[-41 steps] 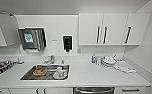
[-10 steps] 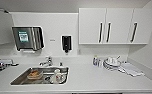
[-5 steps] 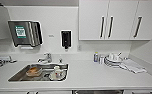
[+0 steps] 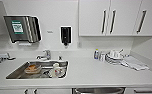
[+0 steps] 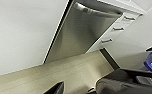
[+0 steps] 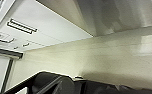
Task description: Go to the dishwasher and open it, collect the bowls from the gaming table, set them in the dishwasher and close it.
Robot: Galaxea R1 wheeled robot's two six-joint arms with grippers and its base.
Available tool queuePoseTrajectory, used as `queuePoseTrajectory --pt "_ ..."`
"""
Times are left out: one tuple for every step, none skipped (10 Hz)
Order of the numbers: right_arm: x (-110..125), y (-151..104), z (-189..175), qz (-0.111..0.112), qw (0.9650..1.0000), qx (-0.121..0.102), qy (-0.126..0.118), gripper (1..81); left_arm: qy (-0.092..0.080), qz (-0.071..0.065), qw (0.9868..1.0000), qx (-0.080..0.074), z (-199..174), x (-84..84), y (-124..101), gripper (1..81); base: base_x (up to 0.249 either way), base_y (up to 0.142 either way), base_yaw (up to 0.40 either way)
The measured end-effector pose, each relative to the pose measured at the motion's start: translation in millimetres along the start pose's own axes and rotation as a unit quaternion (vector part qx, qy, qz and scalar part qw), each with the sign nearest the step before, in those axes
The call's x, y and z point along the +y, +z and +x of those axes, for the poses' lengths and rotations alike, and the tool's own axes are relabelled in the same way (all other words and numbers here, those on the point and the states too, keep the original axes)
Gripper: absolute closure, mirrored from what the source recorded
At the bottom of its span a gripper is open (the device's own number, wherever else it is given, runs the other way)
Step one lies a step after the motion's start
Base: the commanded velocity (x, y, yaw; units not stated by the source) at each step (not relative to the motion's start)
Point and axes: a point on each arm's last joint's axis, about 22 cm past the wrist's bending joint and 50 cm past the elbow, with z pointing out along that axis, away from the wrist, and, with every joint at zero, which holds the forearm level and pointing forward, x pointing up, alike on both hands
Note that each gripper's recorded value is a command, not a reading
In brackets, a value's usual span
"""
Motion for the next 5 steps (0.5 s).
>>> queuePoseTrajectory --pt "1.8 2.8 5.1 0.002 1.0000 0.008 -0.005 1.0 0.010 0.007 0.9998 0.016 13.8 -7.6 -0.3 1.0 0.000 0.000 0.000" --pt "6.3 7.5 8.1 0.003 0.9998 0.014 -0.010 1.0 0.021 0.011 0.9992 0.031 23.5 -10.6 -4.0 1.0 0.000 0.000 0.000" --pt "12.6 10.8 9.4 0.001 0.9997 0.018 -0.014 1.0 0.027 0.010 0.9988 0.039 25.1 -5.5 -8.8 1.0 0.000 0.000 0.000" --pt "18.8 13.6 10.3 -0.001 0.9996 0.022 -0.016 1.0 0.031 0.003 0.9985 0.045 24.4 3.5 -9.4 1.0 0.000 0.000 0.000" --pt "23.7 18.4 10.6 0.000 0.9996 0.025 -0.014 1.0 0.039 -0.007 0.9977 0.054 26.5 14.2 -7.4 1.0 0.000 0.000 0.000"
